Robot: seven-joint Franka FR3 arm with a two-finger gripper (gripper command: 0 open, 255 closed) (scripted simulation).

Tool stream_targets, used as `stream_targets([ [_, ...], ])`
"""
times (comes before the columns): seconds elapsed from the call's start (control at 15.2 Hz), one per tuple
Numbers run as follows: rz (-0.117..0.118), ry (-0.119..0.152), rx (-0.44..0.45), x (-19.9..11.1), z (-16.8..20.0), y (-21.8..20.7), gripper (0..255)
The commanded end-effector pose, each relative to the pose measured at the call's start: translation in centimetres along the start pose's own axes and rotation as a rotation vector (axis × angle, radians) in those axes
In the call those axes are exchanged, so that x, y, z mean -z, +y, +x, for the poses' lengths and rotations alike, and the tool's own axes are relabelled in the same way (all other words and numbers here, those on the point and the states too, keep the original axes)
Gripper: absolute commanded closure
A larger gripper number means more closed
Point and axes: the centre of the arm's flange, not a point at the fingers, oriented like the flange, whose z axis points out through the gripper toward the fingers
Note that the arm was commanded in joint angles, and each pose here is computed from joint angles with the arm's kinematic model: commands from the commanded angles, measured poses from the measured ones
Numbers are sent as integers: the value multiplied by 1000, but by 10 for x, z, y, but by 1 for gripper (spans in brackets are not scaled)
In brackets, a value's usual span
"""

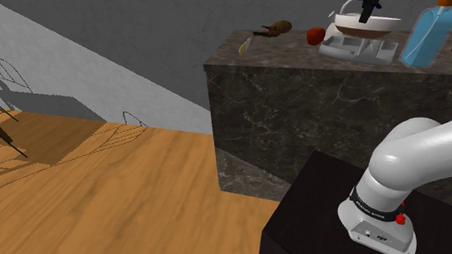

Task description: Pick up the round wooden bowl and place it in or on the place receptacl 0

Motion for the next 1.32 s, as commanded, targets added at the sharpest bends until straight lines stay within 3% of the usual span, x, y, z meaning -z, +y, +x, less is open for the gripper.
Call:
stream_targets([
  [0.0,0,1,0,0,0,0,255],
  [0.13,0,1,0,0,0,0,255],
  [0.2,0,1,0,0,0,0,0],
  [0.53,0,1,0,0,0,0,0],
  [0.79,0,1,0,50,0,0,0],
  [1.25,0,1,0,50,0,0,0],
])
